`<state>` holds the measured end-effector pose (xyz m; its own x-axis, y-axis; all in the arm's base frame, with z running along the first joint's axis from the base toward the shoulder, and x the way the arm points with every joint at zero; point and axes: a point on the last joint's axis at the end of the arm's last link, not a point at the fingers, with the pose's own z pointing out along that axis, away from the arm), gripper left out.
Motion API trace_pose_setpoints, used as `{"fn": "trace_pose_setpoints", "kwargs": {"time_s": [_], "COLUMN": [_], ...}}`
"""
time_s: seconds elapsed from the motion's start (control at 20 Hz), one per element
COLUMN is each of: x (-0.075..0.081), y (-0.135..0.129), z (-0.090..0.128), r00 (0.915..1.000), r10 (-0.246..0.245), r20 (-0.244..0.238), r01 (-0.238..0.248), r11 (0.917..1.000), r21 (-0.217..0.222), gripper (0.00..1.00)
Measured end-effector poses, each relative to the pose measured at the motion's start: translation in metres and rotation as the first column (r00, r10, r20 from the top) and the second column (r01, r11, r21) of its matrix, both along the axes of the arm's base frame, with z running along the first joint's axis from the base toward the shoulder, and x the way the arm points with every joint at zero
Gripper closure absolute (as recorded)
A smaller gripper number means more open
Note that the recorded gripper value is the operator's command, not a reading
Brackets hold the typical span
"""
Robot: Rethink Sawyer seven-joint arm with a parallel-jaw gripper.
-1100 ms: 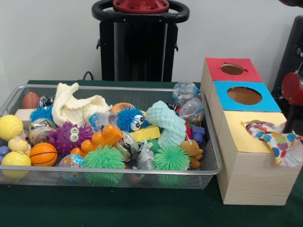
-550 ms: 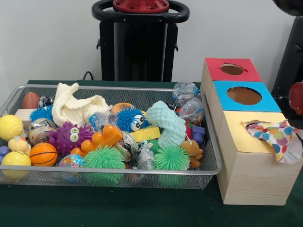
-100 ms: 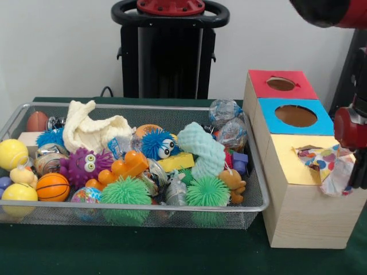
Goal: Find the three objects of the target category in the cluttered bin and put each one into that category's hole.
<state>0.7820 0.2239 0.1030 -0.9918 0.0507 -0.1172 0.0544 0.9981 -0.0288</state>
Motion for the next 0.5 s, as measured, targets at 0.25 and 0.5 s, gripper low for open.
{"fn": "trace_pose_setpoints", "kwargs": {"time_s": [0.25,0.5], "x": [0.008,0.019], "y": [-0.015,-0.007], "z": [0.056,0.141], "r00": [0.9981,0.9933], "r10": [-0.025,-0.025], "r20": [-0.057,-0.112], "r01": [0.025,0.023], "r11": [0.9996,0.9995], "r21": [-0.01,-0.021], "gripper": [1.0,1.0]}}
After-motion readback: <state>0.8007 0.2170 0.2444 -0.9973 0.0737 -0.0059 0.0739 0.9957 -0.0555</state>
